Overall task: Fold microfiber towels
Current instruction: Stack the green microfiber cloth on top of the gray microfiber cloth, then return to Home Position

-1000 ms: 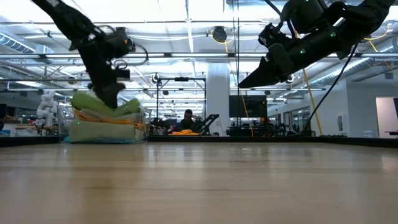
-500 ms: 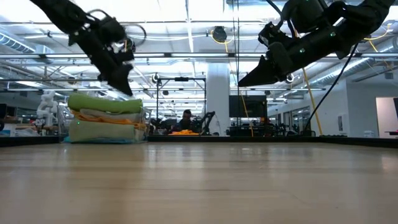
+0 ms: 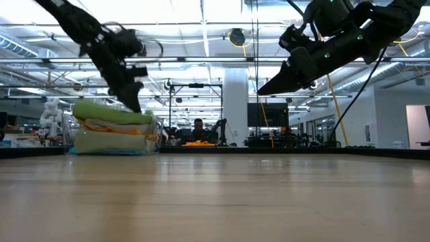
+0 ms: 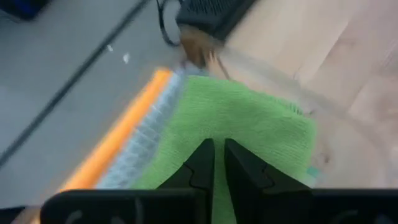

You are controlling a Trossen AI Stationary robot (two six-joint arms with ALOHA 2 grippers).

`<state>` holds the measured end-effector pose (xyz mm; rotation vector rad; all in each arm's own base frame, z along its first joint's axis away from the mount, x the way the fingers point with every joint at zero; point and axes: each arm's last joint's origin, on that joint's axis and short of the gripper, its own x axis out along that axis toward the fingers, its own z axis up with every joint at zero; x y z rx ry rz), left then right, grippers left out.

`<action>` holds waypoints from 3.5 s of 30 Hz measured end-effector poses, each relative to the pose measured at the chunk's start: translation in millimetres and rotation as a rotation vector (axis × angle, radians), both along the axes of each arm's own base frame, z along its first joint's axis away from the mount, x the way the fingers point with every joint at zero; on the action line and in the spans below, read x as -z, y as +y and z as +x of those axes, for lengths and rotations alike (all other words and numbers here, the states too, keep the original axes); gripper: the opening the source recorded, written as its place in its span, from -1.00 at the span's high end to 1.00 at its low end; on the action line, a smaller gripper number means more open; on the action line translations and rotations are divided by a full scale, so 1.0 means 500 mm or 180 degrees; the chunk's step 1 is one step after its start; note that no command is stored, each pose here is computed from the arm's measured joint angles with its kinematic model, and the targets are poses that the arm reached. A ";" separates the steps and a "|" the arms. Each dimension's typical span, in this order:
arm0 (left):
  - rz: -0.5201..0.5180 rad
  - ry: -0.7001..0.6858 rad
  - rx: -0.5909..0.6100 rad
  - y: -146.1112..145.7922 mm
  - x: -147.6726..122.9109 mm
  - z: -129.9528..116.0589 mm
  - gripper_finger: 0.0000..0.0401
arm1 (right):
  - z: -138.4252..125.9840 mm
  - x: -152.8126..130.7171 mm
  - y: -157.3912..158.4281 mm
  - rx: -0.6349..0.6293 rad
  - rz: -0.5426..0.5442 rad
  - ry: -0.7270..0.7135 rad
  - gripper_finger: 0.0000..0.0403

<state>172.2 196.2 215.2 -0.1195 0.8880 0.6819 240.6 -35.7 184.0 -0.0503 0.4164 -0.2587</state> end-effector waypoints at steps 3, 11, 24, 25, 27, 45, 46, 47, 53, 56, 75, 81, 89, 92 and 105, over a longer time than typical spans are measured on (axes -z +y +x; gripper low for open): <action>0.0156 -0.0140 -0.0010 -0.022 -0.050 -0.020 0.80 | 0.001 0.000 0.002 -0.0126 0.0042 -0.0006 0.91; -0.0006 -0.0182 -0.0729 -0.130 -0.123 -0.122 0.80 | 0.001 0.000 0.004 -0.0227 0.0090 -0.0014 0.92; -0.0172 0.0735 -0.1569 -0.119 -0.035 -0.140 0.80 | 0.002 -0.001 0.005 -0.0295 0.0071 -0.0034 1.00; -0.0150 0.0785 -0.1574 -0.118 -0.033 -0.137 0.80 | 0.002 -0.001 0.005 -0.0297 0.0071 -0.0029 1.00; -0.0156 0.0768 -0.1515 -0.117 -0.031 -0.128 0.80 | 0.001 0.000 0.005 -0.0296 0.0073 -0.0014 1.00; 0.0095 -0.0753 -0.0351 -0.253 -0.179 -0.090 0.80 | -0.023 -0.029 0.014 -0.0468 -0.0039 -0.0031 1.00; 0.0108 -0.0842 -0.0216 -0.266 -0.180 -0.084 0.80 | -0.029 -0.037 0.016 -0.0489 -0.0079 -0.0045 1.00; 0.0124 -0.0909 -0.0089 -0.280 -0.177 -0.078 0.80 | -0.036 -0.045 0.020 -0.0518 -0.0127 -0.0064 1.00; 0.0408 -0.1256 0.0374 -0.351 -0.151 -0.038 0.80 | -0.071 -0.069 0.043 -0.0692 -0.0342 -0.0394 1.00; 0.0503 -0.1431 0.0554 -0.380 -0.134 -0.026 0.80 | -0.093 -0.057 0.053 -0.0577 -0.0405 -0.0512 1.00; 0.0442 -0.1699 0.1073 -0.418 0.016 -0.019 0.80 | -0.193 0.052 0.086 -0.0803 -0.0481 -0.0989 1.00; 0.0488 -0.2157 0.1416 -0.422 0.047 -0.023 0.80 | -0.195 0.051 0.085 -0.0808 -0.0517 -0.1001 1.00; 0.0390 -0.2171 0.1890 -0.435 0.068 -0.029 0.80 | -0.197 0.051 0.085 -0.0840 -0.0627 -0.0963 1.00; 0.0396 -0.2157 0.1979 -0.440 0.069 -0.030 0.80 | -0.200 0.051 0.086 -0.0879 -0.0612 -0.0945 1.00; 0.0382 -0.2165 0.2017 -0.442 0.069 -0.030 0.80 | -0.221 0.034 0.087 -0.1009 -0.0703 -0.1147 1.00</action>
